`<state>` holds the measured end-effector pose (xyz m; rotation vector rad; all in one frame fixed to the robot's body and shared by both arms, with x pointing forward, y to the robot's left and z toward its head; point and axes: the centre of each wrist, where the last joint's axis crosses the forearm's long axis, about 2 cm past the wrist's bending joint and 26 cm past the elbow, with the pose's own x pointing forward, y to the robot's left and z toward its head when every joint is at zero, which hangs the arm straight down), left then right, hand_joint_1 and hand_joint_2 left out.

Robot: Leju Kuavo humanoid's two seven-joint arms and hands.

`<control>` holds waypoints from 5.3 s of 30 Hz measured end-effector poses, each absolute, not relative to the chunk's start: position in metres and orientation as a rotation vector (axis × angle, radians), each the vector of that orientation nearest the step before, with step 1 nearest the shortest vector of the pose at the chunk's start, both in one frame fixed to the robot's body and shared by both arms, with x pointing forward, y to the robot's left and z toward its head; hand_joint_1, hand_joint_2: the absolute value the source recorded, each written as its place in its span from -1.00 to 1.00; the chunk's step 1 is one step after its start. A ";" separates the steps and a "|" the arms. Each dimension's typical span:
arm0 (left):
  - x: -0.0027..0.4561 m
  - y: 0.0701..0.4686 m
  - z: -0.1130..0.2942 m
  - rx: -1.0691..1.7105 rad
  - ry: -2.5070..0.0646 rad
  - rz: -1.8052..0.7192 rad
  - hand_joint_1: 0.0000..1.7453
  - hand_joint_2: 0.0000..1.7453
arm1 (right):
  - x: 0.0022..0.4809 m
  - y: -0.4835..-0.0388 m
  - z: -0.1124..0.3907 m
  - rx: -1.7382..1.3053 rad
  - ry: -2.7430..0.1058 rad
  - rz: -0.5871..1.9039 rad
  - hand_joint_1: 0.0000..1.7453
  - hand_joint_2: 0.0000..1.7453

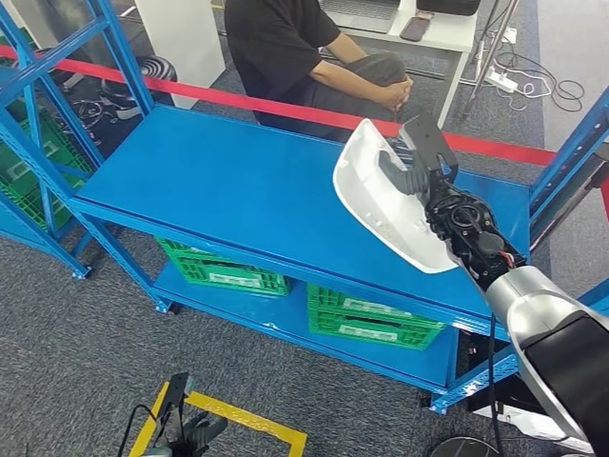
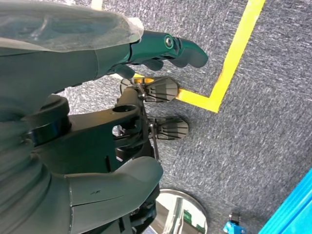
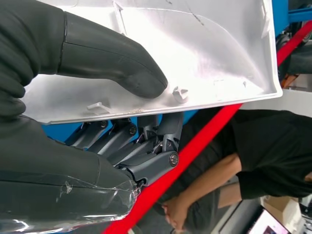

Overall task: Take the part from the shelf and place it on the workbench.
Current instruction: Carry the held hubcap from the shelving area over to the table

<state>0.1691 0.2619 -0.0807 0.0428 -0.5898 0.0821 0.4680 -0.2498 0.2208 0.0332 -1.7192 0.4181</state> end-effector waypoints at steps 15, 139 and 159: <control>0.168 0.259 -0.081 0.028 -0.582 0.076 -1.00 1.00 | 0.474 -0.204 0.255 -0.067 -1.815 0.642 1.00 1.00; 0.165 0.257 -0.082 0.032 -0.576 0.059 -1.00 1.00 | 0.460 -0.169 0.236 0.010 -1.831 0.701 1.00 1.00; 0.165 0.259 -0.082 0.034 -0.574 0.058 -1.00 1.00 | 0.459 -0.168 0.235 0.024 -1.832 0.698 1.00 1.00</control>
